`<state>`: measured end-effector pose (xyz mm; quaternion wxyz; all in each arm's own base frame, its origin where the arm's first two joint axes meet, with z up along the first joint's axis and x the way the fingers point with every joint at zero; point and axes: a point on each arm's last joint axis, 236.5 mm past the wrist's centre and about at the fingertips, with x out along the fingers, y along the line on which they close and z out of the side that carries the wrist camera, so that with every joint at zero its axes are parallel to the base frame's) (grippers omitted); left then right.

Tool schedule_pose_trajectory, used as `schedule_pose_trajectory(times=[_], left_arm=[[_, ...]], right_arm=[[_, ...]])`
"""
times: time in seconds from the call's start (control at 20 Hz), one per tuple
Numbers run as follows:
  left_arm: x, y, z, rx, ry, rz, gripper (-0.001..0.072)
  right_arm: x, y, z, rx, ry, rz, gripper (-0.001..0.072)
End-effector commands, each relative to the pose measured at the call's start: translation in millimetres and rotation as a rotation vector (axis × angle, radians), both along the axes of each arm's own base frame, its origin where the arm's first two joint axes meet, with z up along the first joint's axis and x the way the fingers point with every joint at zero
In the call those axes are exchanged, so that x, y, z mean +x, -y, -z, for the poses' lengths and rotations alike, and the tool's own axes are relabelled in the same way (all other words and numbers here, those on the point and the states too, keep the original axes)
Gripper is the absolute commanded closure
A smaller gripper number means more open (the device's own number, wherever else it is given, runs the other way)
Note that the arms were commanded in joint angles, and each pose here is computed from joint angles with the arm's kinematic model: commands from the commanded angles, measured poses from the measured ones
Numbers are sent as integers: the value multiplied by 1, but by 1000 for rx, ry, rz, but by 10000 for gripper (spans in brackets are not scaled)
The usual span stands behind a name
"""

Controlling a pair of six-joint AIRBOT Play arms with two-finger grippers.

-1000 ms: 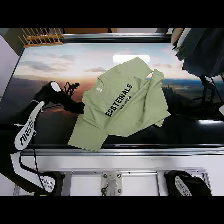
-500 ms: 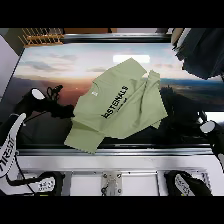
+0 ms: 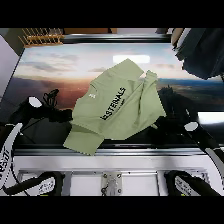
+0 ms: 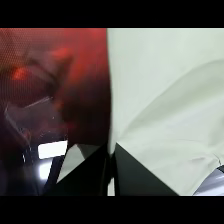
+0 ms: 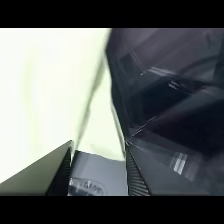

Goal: Fold the clothes and pants, and hang the long-sleeved shirts on hangers.

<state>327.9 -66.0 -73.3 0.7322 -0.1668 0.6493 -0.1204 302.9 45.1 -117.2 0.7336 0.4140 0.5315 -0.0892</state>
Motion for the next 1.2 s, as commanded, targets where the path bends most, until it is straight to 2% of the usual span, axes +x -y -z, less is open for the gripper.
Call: schedule_pose_trajectory(times=[0.0, 0.15, 0.25, 0.4, 0.45, 0.65, 0.75, 0.95, 1.15], left_arm=[[1, -1, 0, 3, 8, -5, 699], [3, -2, 0, 5, 15, -8, 699], [4, -2, 0, 7, 21, -11, 699], [7, -3, 0, 10, 30, -16, 699], [7, -3, 0, 10, 30, -16, 699], [16, -11, -10, 16, 44, -50, 699], [42, -32, -49, 14, 125, -129, 699], [77, -69, -200, -13, 447, -260, 699], [48, -70, -351, 8, 811, -286, 698]], right_arm=[[2, -4, 2, -4, 10, -17, 345], [-1, -6, 3, 3, 0, -25, 349], [-4, -9, 3, -7, 5, -70, 577], [-6, -11, 3, -13, 6, -107, 592], [-7, -11, 4, -16, 5, -110, 709], [1, 0, -10, -64, 14, -174, 704], [20, 34, -56, -159, 52, -243, 705], [52, 114, -215, -363, 248, -186, 705], [45, 151, -382, -579, 565, -45, 704]])
